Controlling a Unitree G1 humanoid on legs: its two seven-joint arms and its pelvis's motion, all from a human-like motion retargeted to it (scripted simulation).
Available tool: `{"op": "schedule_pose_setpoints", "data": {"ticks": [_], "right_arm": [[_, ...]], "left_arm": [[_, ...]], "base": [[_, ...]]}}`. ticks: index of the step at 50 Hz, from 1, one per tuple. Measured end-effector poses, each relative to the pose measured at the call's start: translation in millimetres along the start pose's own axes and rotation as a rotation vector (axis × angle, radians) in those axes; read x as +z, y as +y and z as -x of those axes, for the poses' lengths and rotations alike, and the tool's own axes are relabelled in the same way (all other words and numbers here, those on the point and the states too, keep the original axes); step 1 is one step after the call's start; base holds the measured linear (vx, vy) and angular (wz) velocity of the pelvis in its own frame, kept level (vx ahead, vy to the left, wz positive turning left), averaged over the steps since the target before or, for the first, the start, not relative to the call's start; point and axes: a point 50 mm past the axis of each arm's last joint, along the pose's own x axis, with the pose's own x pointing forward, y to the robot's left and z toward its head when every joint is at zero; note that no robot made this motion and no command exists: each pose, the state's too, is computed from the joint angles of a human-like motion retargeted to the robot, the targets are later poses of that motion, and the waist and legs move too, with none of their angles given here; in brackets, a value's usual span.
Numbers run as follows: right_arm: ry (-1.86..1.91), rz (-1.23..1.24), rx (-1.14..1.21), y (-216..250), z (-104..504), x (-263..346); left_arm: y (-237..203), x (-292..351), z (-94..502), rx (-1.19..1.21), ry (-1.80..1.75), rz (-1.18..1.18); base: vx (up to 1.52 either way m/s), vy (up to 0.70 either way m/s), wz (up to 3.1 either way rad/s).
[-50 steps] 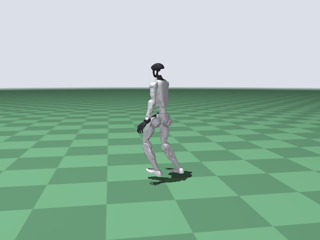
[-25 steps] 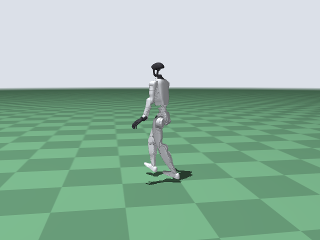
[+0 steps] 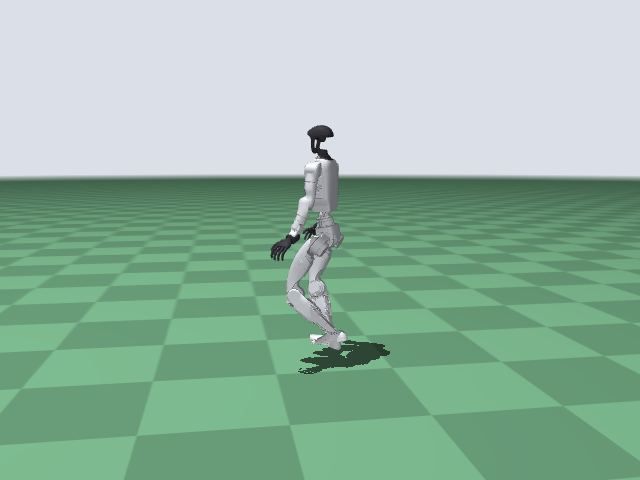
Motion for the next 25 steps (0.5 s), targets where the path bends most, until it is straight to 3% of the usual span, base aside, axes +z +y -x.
{"op": "schedule_pose_setpoints", "data": {"ticks": [12,25], "right_arm": [[-0.001,-0.117,0.010,-5.8,-10.4,20.1],[0.013,-0.185,0.026,-9.1,-18.0,33.7]], "left_arm": [[3.2,-10.9,-2.2,0.024,0.137,0.091],[-4.3,-22.5,4.2,-0.023,0.151,0.011]], "base": [[0.40,0.07,0.09],[0.28,0.08,0.30]]}}
